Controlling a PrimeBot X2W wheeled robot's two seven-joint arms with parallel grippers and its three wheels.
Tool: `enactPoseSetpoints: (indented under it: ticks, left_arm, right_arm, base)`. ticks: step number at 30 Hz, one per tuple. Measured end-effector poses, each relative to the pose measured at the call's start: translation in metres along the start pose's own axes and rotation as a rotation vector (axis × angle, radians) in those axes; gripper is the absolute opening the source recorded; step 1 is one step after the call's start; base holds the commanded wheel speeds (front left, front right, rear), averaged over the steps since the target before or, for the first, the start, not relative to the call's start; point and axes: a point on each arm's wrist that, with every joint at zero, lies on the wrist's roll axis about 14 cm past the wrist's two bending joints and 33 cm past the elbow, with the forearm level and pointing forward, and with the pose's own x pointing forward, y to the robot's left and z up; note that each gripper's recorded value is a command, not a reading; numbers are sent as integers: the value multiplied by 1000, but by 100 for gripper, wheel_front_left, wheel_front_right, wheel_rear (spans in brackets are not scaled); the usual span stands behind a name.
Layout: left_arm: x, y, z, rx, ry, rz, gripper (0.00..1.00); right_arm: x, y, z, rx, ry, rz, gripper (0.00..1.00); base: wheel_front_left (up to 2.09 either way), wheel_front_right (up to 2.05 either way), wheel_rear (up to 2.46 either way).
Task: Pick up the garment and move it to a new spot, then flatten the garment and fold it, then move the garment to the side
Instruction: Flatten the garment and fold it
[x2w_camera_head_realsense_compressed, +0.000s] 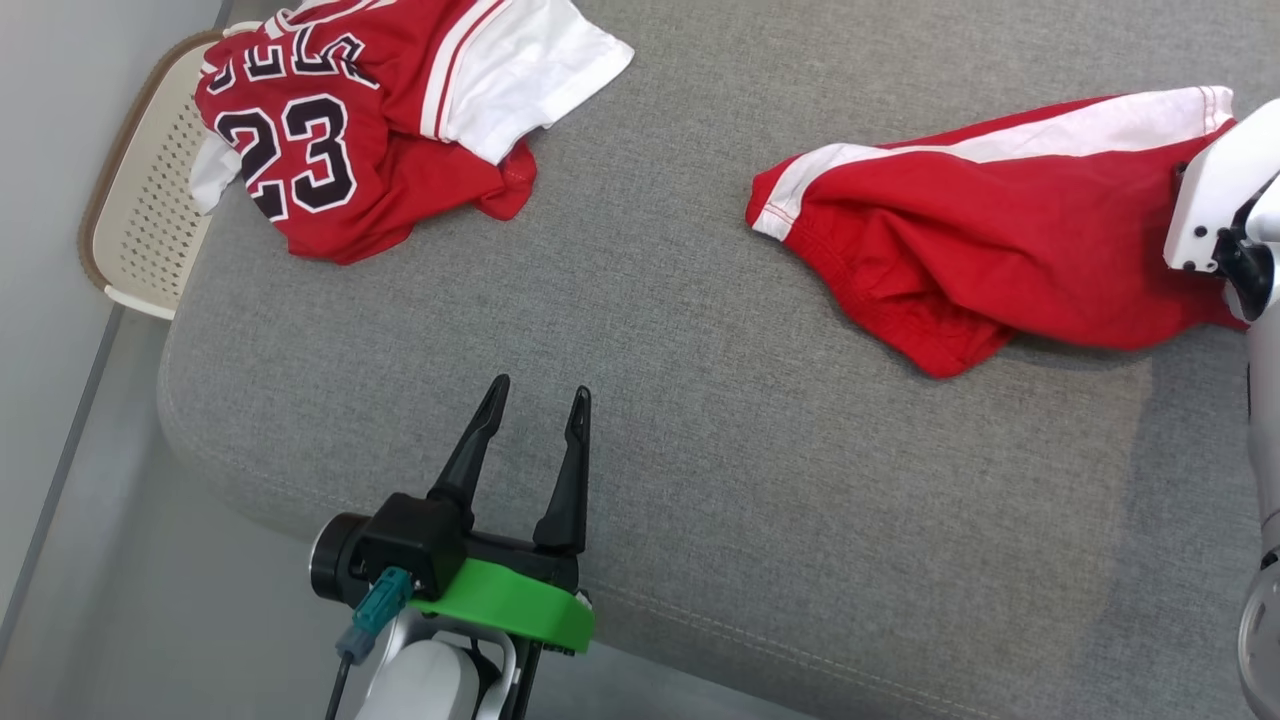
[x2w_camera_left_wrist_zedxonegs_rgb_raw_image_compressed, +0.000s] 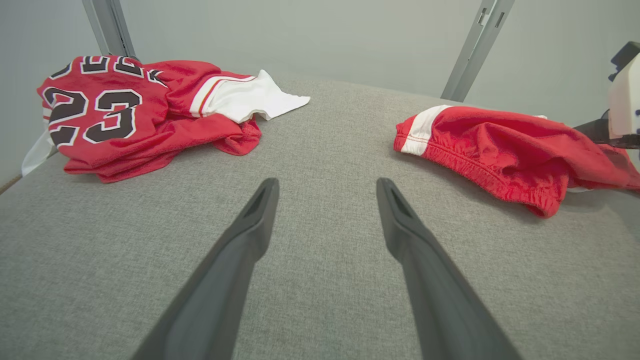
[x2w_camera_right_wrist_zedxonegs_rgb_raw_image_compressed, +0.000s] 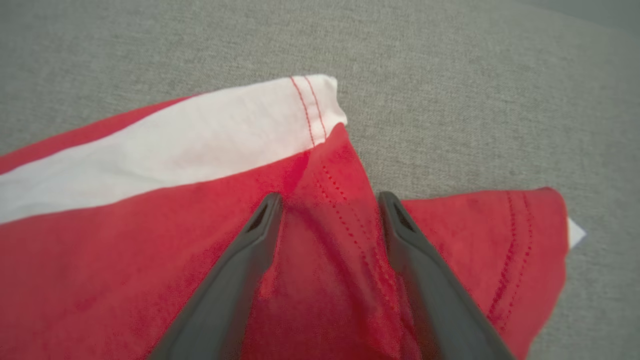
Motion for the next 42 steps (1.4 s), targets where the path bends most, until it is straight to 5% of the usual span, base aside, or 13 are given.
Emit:
enactPoseSetpoints:
  ticks: [1,3,4,5,20,35,36,37,38,42]
  left_arm:
    - [0,0,0,0,0,0,100]
    - [0,2,-2,2,7,10,100]
    - [0,3,-3,2,9,13,100]
    - [1,4,-3,1,11,14,100]
    - [10,-11,1,-6,-6,-37,100]
    - [4,-31,14,-4,-39,-114,100]
    - [3,-33,15,-5,-39,-119,100]
    - [3,-33,14,-6,-35,-122,100]
    - [3,-34,14,-3,-33,-125,100]
    - [3,-38,15,5,-34,-143,100]
  right_arm:
    - [0,0,0,0,0,0,86]
    - [4,8,-4,-12,12,13,23]
    - [6,11,-1,-24,3,16,4]
    - [7,13,2,-33,-13,18,0]
    - [-23,6,19,-40,-149,25,0]
    - [-91,-29,-36,30,-176,-15,0]
    - [-94,-30,-43,32,-170,-16,15]
    - [-98,-31,-49,37,-164,-17,72]
    - [-101,-32,-54,44,-163,-18,100]
    - [-112,-38,-65,59,-176,-33,100]
  base:
    - [0,0,0]
    - [0,0,0]
    - [0,0,0]
    - [0,0,0]
    - [0,0,0]
    - [0,0,0]
    - [0,0,0]
    - [0,0,0]
    - [0,0,0]
    - [0,0,0]
